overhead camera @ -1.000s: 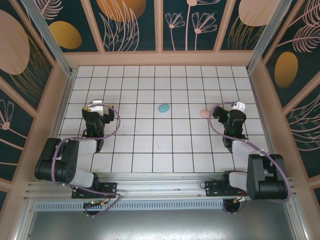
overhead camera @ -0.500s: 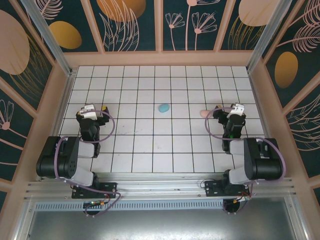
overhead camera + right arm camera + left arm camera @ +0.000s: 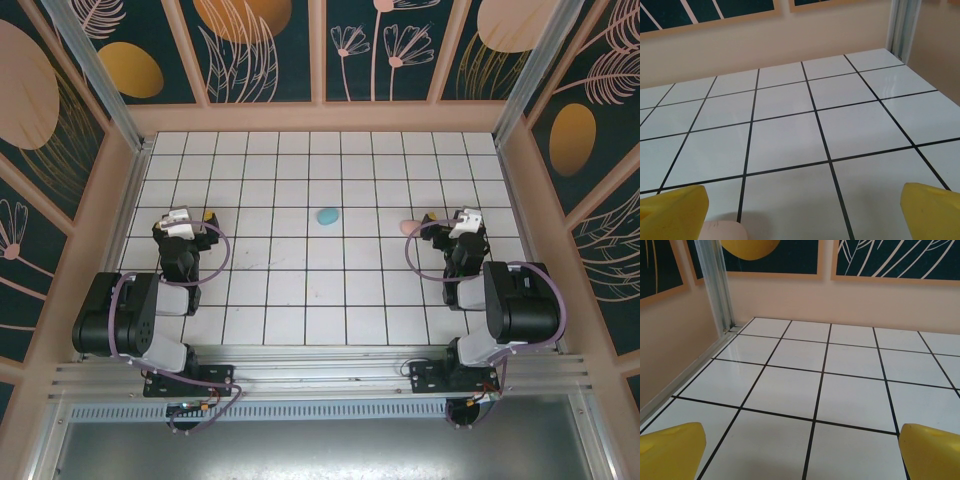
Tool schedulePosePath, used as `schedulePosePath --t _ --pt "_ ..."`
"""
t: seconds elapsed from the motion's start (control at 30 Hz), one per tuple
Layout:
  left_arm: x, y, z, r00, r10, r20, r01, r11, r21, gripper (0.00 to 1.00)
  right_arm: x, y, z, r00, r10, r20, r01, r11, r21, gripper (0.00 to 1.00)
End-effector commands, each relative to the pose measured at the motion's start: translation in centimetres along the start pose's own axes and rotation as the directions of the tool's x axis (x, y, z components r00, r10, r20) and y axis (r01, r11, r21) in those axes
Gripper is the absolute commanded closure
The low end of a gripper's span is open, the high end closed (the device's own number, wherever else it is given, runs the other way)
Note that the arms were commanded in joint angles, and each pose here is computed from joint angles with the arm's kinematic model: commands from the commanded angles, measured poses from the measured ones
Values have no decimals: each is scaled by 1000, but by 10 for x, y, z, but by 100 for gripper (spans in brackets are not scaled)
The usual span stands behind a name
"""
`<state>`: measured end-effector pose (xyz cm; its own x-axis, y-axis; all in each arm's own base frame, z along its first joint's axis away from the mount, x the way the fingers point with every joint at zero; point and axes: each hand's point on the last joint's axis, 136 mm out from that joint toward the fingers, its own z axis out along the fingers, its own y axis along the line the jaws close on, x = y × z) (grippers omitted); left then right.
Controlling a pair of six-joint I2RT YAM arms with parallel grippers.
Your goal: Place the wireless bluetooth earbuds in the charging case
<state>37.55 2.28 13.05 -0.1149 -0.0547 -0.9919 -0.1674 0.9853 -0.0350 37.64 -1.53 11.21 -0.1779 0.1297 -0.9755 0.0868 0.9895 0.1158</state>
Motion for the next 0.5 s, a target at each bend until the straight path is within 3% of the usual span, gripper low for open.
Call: schedulePosePath --t 0.0,0.47 --pt "-6 -1 -1 999 -21 34 21 1000 12 1 -9 3 -1 999 -7 42 8 1000 -24 1" --pt "-6 -1 -1 999 -21 35 20 1000 13 1 -9 2 -1 999 -6 41 7 1000 -21 1"
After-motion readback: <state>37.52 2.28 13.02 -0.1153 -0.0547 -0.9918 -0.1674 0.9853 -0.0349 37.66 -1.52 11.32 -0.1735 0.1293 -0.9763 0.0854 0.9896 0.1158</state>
